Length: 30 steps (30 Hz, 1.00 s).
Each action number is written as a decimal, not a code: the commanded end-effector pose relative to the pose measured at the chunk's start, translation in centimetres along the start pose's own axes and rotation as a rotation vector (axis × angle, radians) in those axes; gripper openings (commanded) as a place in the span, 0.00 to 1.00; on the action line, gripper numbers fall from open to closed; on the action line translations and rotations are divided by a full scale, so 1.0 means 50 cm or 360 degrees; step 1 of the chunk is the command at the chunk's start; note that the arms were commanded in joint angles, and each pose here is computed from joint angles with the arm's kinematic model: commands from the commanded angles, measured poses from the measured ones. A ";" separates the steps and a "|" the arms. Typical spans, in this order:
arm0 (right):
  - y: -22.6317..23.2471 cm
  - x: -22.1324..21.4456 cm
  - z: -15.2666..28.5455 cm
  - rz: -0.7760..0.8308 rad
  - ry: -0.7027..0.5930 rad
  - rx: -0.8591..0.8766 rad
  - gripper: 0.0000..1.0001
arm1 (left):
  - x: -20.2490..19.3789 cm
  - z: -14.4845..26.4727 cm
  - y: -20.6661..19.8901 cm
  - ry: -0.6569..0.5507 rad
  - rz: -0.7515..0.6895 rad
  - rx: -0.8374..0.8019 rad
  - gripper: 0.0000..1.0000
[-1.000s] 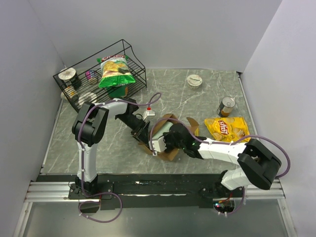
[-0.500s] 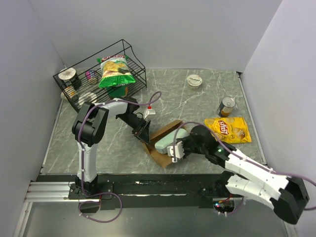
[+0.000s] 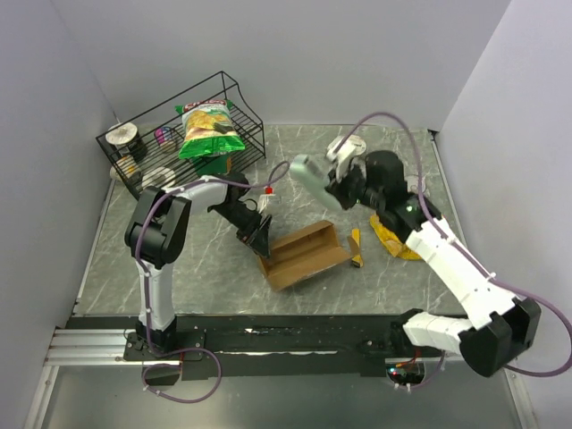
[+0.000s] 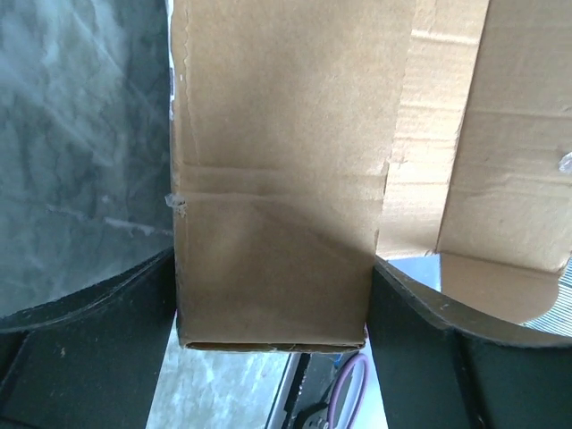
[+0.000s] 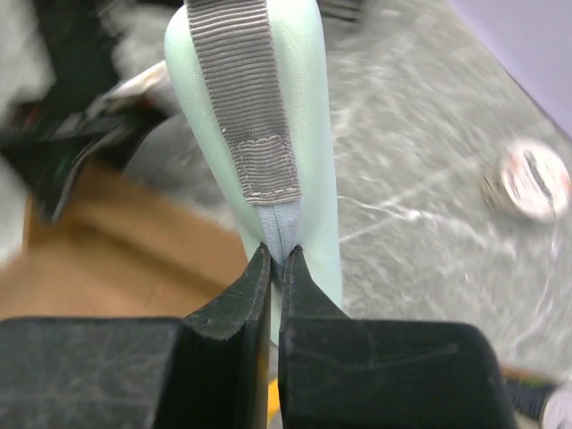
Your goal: Unpack the express box
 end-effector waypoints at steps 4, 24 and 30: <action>-0.120 0.009 -0.011 -0.0529 0.0079 -0.0529 0.00 | -0.032 0.020 -0.012 0.0004 -0.0007 0.0071 0.83; -0.135 -0.197 -0.103 -0.0939 0.0644 -0.0364 0.37 | -0.057 0.051 0.026 -0.0057 -0.0066 0.0177 0.97; -0.136 -0.160 -0.106 -0.0954 0.0546 -0.0236 0.58 | -0.024 0.094 0.008 -0.0086 -0.0193 0.0326 0.96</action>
Point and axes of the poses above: each gripper's point midway between its finger pads, its own z axis back along the fingers, its own y axis along the line the jaws close on, x = y × z, the point moved 8 cm from there along z, back along the fingers, and after that the axes turned 3 degrees about -z, right-handed, at the moved point
